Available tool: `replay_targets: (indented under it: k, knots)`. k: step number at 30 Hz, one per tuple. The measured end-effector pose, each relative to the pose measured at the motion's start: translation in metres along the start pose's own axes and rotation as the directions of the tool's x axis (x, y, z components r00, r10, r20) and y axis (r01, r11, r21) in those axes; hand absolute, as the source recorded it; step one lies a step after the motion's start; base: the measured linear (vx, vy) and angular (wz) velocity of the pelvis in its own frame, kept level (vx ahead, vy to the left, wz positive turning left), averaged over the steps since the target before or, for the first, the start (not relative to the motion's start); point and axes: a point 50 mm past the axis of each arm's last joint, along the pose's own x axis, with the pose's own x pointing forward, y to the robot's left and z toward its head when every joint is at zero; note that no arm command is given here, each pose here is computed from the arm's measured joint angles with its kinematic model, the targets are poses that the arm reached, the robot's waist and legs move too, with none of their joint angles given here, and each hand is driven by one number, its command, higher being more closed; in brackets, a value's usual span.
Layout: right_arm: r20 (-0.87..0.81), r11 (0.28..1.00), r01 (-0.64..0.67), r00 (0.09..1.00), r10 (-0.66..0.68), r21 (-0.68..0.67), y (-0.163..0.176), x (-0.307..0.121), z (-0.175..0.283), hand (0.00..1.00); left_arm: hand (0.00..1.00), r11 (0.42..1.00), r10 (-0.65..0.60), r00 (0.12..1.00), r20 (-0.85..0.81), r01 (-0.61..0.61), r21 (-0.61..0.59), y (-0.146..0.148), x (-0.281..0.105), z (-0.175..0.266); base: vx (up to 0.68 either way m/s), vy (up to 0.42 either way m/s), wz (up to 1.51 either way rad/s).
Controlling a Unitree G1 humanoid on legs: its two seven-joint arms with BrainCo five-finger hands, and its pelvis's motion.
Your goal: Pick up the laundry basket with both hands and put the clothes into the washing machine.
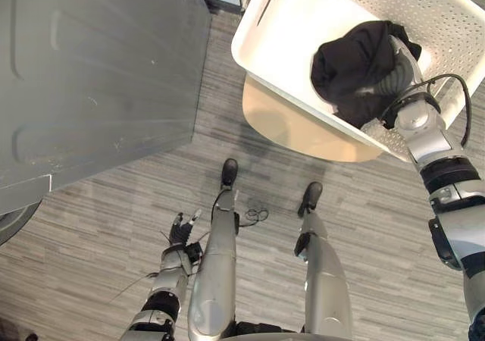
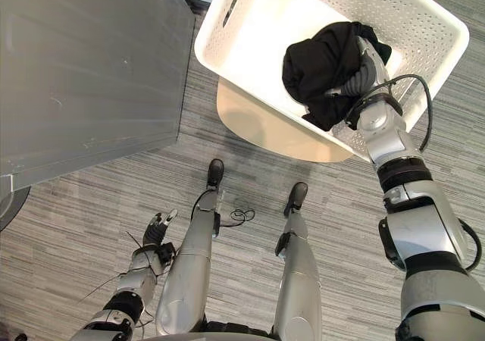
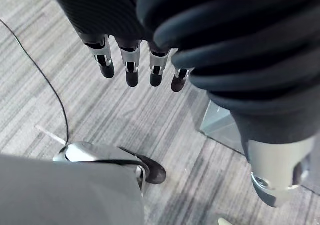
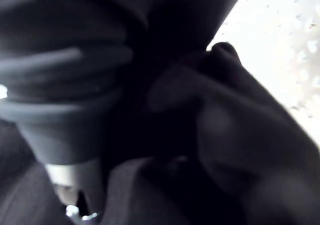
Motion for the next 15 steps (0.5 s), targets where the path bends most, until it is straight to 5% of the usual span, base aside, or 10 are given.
replay_targets:
  k: [8, 15]
  knots:
    - [-0.029, 0.989, -0.086, 0.996, 0.083, -0.119, 0.025, -0.006, -0.009, 1.00, 0.00, 1.000, 0.004, 1.000, 0.014, -0.004, -0.013, -0.001, 0.000, 0.004, 0.02, 0.002, 0.09]
    - [-0.184, 0.983, -0.176, 0.969, 0.163, -0.057, 0.053, -0.028, -0.043, 1.00, 0.00, 0.999, 0.028, 1.000, -0.007, -0.029, -0.021, 0.005, 0.000, -0.001, -0.01, 0.007, -0.01]
